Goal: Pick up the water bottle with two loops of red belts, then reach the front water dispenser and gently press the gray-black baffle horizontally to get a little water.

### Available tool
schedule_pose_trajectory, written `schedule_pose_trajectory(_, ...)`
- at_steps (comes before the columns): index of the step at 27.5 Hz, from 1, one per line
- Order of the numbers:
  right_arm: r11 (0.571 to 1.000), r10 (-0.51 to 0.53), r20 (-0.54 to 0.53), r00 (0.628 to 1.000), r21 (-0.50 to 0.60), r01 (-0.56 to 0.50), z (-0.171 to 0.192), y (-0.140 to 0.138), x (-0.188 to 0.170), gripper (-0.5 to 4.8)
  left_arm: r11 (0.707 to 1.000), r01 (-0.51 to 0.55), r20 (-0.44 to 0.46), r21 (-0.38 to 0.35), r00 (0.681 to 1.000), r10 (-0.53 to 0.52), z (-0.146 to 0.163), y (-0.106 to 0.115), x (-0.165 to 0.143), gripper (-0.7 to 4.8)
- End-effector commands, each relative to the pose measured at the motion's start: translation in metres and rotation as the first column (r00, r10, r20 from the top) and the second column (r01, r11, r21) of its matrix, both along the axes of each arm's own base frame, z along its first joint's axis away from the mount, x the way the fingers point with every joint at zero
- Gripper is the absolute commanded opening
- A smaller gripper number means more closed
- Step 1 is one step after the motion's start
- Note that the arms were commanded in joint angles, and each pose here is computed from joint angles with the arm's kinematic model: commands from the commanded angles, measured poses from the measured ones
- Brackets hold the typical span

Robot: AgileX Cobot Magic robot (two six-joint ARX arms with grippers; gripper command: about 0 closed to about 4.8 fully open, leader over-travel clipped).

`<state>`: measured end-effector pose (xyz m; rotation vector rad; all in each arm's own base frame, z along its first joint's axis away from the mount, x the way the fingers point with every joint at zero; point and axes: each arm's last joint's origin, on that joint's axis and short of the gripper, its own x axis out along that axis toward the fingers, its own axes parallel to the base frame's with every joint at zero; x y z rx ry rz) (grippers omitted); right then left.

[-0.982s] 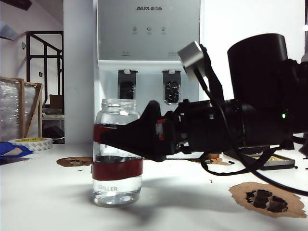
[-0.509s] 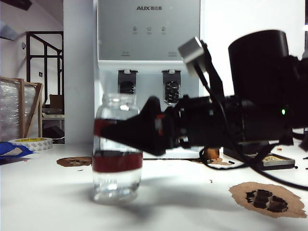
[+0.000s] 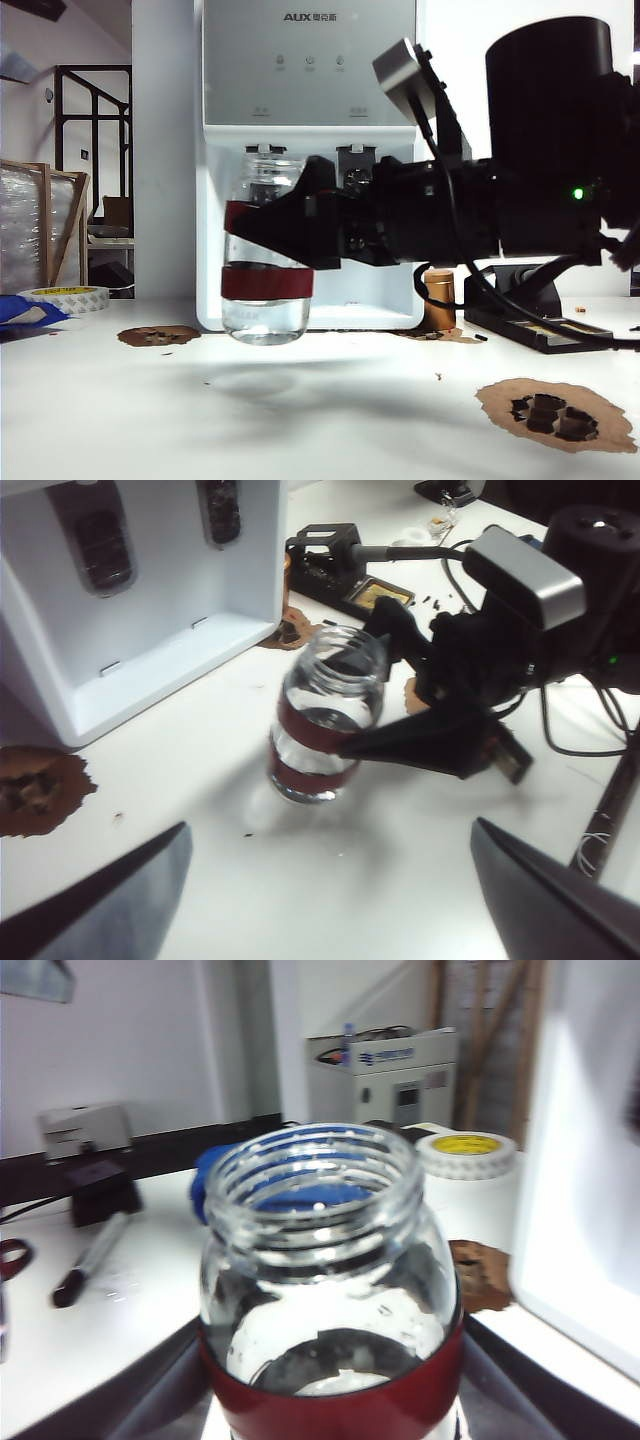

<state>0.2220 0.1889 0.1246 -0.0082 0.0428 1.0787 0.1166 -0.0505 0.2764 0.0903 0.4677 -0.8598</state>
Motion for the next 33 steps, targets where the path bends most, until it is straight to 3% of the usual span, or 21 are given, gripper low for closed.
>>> schedule_pose_trajectory(1,0.995,-0.097,0.041,0.994,0.031,0.096,0.006,0.0,0.004,0.19,1.0,0.023,0.013,-0.011,1.0,-0.022,0.002,-0.001,0.0,4.79)
schedule_pose_trajectory(6,0.967,-0.253,0.048,0.966,0.042,0.251,0.009,-0.001,0.01,-0.03,1.0,0.023,0.013,-0.011,1.0,-0.022,0.002,-0.001,0.0,4.79)
schedule_pose_trajectory(15,0.903,-0.43,0.112,0.896,0.064,0.425,0.021,0.003,0.024,-0.03,1.0,0.023,0.013,-0.011,1.0,-0.022,0.002,-0.001,0.0,4.79)
schedule_pose_trajectory(19,0.808,-0.587,0.146,0.796,0.052,0.587,0.023,-0.001,0.028,-0.03,1.0,0.023,0.013,-0.011,1.0,-0.022,0.002,-0.001,0.0,4.79)
schedule_pose_trajectory(27,0.77,-0.635,0.155,0.757,0.056,0.635,0.03,-0.006,0.045,-0.03,1.0,0.022,0.014,-0.011,1.0,-0.022,0.002,-0.001,0.0,4.79)
schedule_pose_trajectory(33,0.786,-0.615,0.139,0.776,0.037,0.617,0.035,-0.012,0.062,-0.02,1.0,0.022,0.014,-0.011,1.0,-0.022,0.002,-0.001,0.0,4.79)
